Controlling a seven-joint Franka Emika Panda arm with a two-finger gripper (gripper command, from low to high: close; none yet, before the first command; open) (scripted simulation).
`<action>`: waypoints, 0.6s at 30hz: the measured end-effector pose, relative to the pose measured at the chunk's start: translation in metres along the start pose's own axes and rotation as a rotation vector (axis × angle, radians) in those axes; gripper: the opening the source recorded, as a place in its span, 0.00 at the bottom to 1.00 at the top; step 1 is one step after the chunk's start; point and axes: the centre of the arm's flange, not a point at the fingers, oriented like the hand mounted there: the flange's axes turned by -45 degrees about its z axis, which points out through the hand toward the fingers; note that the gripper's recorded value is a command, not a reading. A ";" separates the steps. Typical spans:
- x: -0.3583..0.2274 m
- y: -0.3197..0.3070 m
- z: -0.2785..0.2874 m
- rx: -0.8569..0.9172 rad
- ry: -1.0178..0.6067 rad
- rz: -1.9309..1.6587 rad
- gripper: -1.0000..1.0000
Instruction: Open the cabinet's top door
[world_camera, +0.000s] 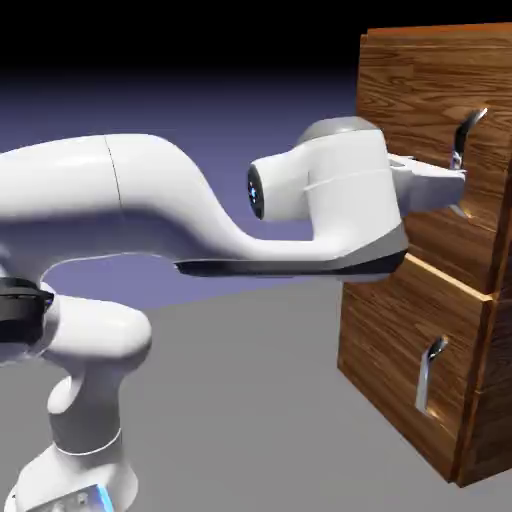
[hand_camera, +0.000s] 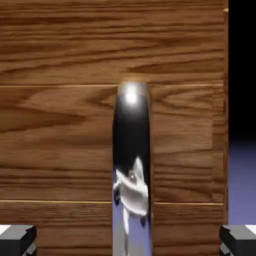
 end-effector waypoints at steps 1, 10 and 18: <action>0.000 0.000 0.010 0.000 0.000 0.001 1.00; 0.000 -0.009 0.023 -0.052 0.000 -0.003 0.00; 0.000 -0.034 -0.019 -0.188 0.000 -0.002 0.00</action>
